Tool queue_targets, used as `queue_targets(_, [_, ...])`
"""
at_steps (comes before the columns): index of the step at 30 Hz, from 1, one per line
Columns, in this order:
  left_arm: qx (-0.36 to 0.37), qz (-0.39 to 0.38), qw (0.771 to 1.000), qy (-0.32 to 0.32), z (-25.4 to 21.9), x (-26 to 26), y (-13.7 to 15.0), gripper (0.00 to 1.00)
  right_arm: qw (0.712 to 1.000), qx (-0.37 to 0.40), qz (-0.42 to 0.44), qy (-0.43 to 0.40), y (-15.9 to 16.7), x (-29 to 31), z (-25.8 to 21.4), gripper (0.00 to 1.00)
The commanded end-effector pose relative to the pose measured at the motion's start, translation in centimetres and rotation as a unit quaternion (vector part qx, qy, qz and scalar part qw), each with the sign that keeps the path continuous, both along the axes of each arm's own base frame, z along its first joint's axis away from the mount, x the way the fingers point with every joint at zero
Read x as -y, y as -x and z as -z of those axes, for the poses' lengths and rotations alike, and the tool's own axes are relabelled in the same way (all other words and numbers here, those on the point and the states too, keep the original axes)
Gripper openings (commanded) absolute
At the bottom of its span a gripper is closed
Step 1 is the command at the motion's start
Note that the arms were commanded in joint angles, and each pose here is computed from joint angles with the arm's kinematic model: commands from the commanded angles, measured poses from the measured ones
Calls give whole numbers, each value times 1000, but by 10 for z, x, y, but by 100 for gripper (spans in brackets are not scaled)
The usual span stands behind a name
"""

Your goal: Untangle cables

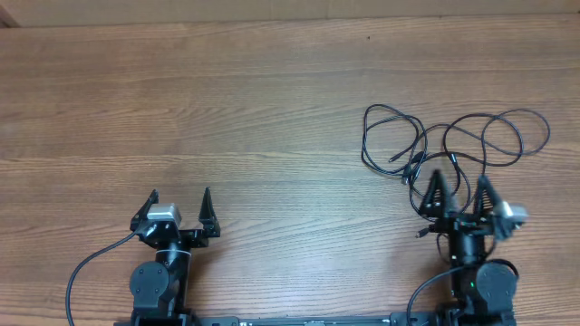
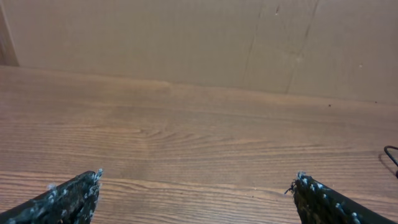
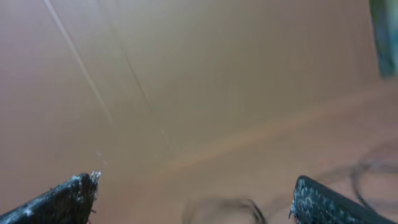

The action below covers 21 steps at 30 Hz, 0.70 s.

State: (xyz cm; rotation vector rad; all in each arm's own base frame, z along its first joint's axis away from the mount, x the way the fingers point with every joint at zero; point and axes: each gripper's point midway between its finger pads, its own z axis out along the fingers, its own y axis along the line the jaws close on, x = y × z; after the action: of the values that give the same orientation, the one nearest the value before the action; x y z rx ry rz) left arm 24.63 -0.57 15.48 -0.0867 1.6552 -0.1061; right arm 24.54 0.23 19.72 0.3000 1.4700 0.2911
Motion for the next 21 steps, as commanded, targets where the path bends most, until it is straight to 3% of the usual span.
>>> queue_targets(1, [4, 3, 1000, 0, -1, 1, 0, 99, 995, -30, -33, 94, -1, -13, 18, 100])
queue_targets(4, [4, 3, 1000, 0, -1, 1, 0, 100, 986, -45, -56, 149, 0, -21, 28, 100])
queue_targets(21, [4, 3, 1000, 0, -1, 1, 0, 99, 986, -44, -55, 148, 0, -21, 28, 100])
